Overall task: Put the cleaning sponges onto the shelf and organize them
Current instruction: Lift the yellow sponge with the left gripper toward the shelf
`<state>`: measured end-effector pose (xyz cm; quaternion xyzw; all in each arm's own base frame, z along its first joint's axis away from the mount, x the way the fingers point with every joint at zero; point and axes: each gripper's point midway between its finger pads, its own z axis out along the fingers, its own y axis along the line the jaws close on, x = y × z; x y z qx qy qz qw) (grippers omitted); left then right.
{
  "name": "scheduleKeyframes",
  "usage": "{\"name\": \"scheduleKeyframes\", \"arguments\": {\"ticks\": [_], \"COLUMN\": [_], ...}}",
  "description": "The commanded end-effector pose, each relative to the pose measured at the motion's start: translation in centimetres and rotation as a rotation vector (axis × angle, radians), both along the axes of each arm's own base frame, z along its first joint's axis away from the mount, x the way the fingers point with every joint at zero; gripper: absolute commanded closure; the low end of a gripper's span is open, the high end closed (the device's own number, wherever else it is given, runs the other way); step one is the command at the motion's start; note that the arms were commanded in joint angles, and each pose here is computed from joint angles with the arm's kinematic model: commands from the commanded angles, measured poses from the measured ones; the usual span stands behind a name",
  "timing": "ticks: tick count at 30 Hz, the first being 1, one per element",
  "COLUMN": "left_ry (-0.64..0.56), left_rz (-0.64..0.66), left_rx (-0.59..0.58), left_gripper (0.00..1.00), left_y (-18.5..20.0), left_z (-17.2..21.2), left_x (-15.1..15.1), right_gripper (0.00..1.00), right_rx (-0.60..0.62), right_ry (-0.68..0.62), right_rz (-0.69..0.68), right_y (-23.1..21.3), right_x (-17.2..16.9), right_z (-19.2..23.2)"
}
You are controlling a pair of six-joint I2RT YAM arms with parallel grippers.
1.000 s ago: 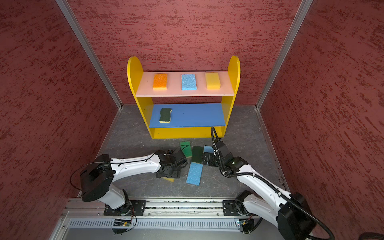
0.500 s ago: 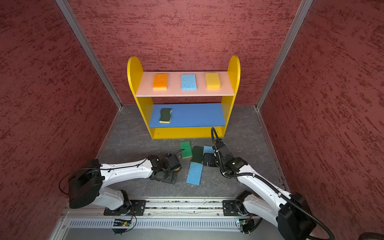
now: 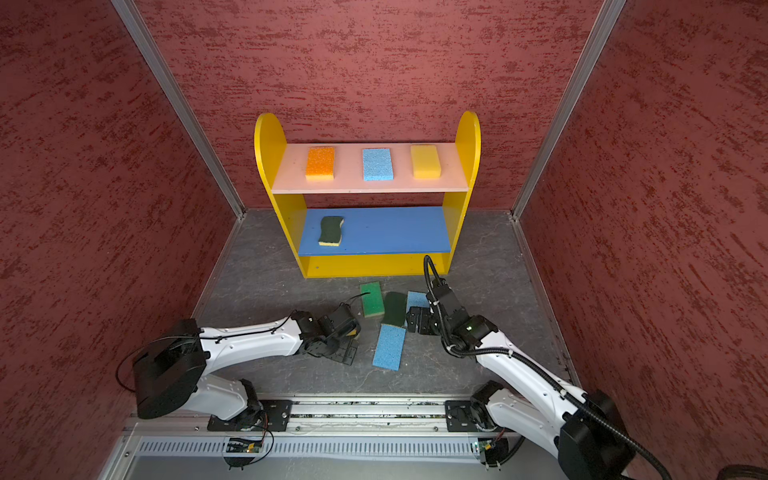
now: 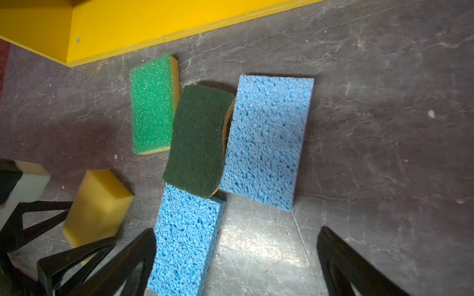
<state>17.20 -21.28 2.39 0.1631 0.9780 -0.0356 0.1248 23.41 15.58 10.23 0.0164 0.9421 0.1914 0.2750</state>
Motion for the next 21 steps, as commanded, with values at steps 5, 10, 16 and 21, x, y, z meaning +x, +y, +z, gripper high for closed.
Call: {"name": "scheduleKeyframes", "arguments": {"ticks": [5, 10, 16, 21], "left_ry": [0.026, 0.018, -0.002, -0.035], "left_rz": [-0.013, -0.002, 0.006, 0.051], "left_rx": [0.008, 0.034, 0.045, 0.117], "left_gripper": [0.07, 0.08, 0.14, 0.23], "left_y": [0.2, 0.7, 0.5, 1.4], "left_z": [-0.8, -0.3, -0.5, -0.7], "left_x": [-1.5, -2.1, -1.5, -0.7], "right_gripper": [0.01, 0.01, 0.01, 0.01], "right_rx": [-0.014, -0.019, -0.012, -0.024], "right_ry": [-0.011, -0.017, -0.018, -0.027], "right_rz": [-0.036, -0.031, -0.038, -0.053], "right_y": [-0.7, -0.6, -0.6, -1.1], "right_x": [0.3, 0.5, 0.6, 0.4], "right_z": [0.4, 0.9, 1.0, 1.4]}}
